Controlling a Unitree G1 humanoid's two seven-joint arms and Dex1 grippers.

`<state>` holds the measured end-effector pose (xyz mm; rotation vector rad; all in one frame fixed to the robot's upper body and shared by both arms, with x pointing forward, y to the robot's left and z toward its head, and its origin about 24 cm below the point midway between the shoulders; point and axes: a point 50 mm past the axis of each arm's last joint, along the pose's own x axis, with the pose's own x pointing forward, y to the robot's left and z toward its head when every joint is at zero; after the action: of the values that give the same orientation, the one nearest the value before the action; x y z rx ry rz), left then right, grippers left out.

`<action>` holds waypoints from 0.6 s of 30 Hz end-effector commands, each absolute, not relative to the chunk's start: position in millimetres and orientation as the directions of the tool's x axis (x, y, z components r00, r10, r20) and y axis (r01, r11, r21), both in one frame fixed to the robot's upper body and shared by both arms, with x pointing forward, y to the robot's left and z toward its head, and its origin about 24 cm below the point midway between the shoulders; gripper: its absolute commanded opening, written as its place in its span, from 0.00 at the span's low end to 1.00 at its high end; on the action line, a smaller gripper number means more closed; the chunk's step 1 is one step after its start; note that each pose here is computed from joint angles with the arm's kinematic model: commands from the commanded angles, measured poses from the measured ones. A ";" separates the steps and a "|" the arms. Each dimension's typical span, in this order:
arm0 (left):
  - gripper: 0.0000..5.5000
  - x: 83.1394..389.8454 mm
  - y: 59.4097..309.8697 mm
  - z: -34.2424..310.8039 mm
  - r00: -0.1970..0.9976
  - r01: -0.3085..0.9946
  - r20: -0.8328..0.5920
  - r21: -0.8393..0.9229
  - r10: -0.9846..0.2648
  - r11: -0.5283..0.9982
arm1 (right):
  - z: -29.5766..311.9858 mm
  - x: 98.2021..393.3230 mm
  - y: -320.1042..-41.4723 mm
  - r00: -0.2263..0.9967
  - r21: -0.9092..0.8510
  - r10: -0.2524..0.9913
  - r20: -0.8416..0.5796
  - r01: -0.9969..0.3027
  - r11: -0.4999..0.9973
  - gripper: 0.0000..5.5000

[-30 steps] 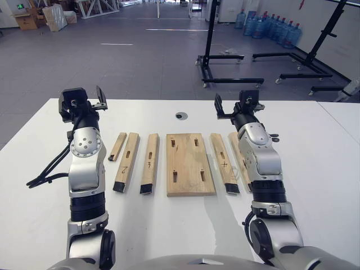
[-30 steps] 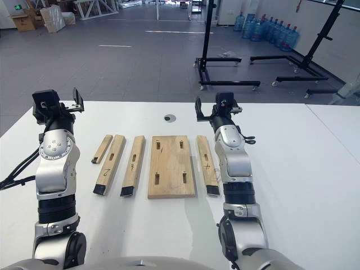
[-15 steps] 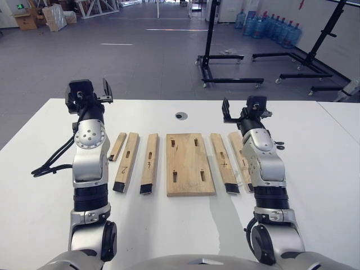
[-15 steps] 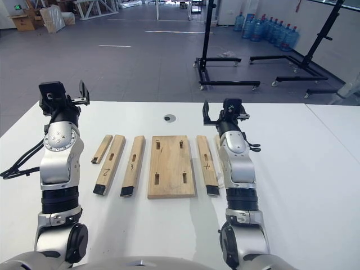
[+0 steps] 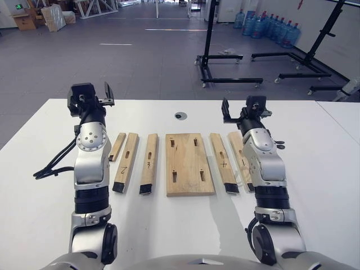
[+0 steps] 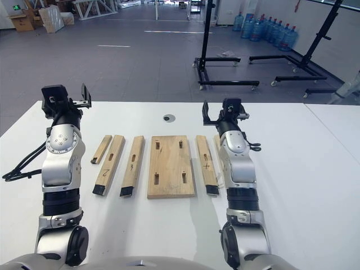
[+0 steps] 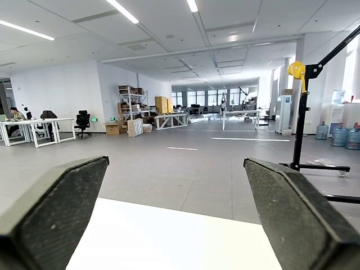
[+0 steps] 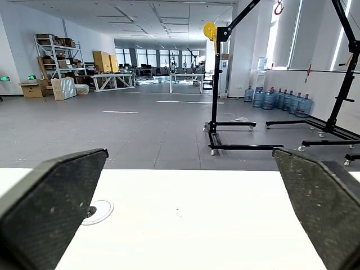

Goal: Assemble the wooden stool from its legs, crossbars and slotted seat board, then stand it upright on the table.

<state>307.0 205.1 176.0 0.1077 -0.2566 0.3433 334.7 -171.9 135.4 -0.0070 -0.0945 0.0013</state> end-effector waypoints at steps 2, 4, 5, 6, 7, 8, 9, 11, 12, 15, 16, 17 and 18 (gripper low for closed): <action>0.80 300.5 216.2 170.5 0.904 -0.379 0.244 0.081 0.350 0.922 | 146.4 344.4 -157.3 0.991 -0.014 0.052 0.125 -0.051 0.999 0.98; 0.80 302.9 216.4 174.9 0.905 -0.372 0.253 0.089 0.341 0.924 | 140.3 342.8 -158.4 0.993 -0.020 0.050 0.107 -0.048 0.999 0.98; 0.80 303.8 216.3 176.6 0.905 -0.371 0.257 0.089 0.339 0.924 | 137.4 342.5 -159.5 0.994 -0.027 0.054 0.097 -0.051 0.998 0.98; 0.80 304.7 215.4 177.4 0.906 -0.367 0.258 0.089 0.335 0.926 | 134.7 341.8 -162.5 0.995 -0.046 0.054 0.086 -0.051 0.998 0.98; 0.80 306.1 213.9 178.1 0.908 -0.362 0.258 0.090 0.330 0.928 | 132.5 340.4 -173.2 0.996 -0.070 0.044 0.074 -0.039 0.997 0.98; 0.80 307.5 212.5 178.5 0.910 -0.357 0.258 0.090 0.325 0.930 | 132.0 338.8 -184.1 0.997 -0.089 0.032 0.067 -0.026 0.996 0.98; 0.80 309.2 211.6 179.2 0.912 -0.351 0.258 0.089 0.318 0.932 | 133.1 336.7 -202.4 0.998 -0.100 0.002 0.056 0.003 0.995 0.98; 0.80 310.9 211.7 178.1 0.918 -0.338 0.251 0.084 0.308 0.937 | 132.2 328.9 -239.7 0.999 -0.138 -0.034 0.008 0.034 0.990 0.98; 0.80 311.9 211.6 176.5 0.922 -0.328 0.243 0.080 0.301 0.941 | 129.4 323.4 -256.4 0.999 -0.160 -0.046 -0.029 0.041 0.986 0.98; 0.80 310.5 214.4 168.8 0.935 -0.307 0.210 0.070 0.287 0.949 | 115.7 309.9 -290.4 0.990 -0.178 -0.057 -0.131 0.033 0.984 0.98; 0.80 309.0 215.9 166.5 0.937 -0.302 0.203 0.070 0.283 0.951 | 109.4 306.8 -297.9 0.984 -0.183 -0.055 -0.167 0.024 0.983 0.98; 0.80 307.0 217.6 164.6 0.938 -0.301 0.200 0.075 0.282 0.951 | 101.6 304.1 -303.0 0.977 -0.170 -0.040 -0.208 0.005 0.985 0.98; 0.80 305.0 219.7 163.3 0.938 -0.304 0.197 0.075 0.285 0.950 | 97.1 302.9 -305.8 0.972 -0.169 -0.032 -0.231 -0.008 0.986 0.98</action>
<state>310.3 212.3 169.6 0.0965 -0.2113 0.2894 307.3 -297.4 108.7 -0.1834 0.1719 -0.0317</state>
